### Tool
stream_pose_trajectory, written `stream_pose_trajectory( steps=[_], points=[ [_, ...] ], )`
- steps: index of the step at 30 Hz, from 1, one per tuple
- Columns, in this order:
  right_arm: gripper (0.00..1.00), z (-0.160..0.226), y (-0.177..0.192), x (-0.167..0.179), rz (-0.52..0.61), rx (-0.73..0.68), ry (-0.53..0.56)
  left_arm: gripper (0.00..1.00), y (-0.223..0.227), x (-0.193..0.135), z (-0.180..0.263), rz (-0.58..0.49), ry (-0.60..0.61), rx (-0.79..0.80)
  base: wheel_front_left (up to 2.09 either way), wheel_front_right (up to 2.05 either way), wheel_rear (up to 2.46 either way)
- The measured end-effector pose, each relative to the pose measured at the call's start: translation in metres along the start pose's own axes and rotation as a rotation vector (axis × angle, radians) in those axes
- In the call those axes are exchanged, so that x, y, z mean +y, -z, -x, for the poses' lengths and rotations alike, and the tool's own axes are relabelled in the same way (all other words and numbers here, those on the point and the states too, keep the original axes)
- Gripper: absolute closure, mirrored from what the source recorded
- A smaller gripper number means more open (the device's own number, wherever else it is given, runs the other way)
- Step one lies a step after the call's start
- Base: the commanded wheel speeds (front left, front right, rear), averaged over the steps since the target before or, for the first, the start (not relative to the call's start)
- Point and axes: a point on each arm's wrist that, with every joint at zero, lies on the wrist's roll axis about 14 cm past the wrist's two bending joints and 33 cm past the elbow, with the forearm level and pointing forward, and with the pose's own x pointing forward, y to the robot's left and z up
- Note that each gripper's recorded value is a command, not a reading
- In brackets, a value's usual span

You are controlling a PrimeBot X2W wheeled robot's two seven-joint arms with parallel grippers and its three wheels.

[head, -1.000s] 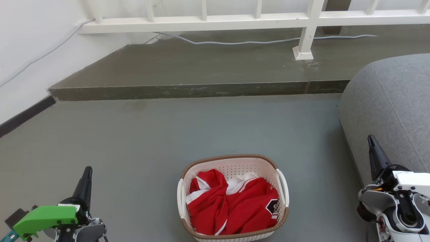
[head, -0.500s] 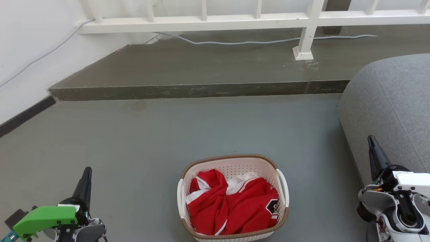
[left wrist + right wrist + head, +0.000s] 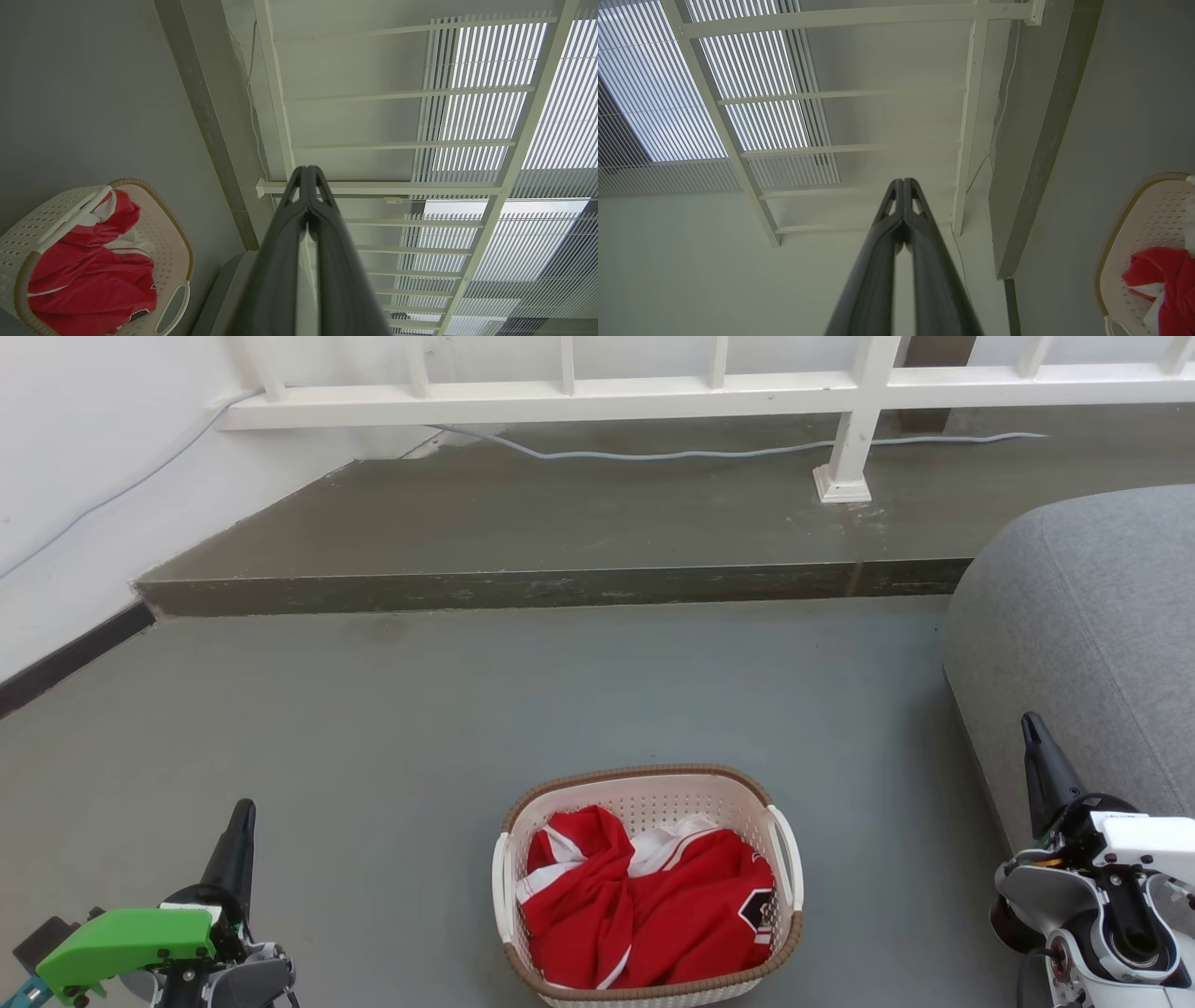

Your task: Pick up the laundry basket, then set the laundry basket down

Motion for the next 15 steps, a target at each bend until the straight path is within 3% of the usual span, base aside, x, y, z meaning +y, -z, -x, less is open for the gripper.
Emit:
stream_pose_trajectory(
  steps=[15],
  points=[
    [1.0, 0.0, 0.0, -0.0002, -0.001, -0.001, 0.0, 1.0, 0.0004, -0.0003, -0.0001, 0.001, 0.003, 0.003, 0.0, 0.0, 0.0]
  ],
)
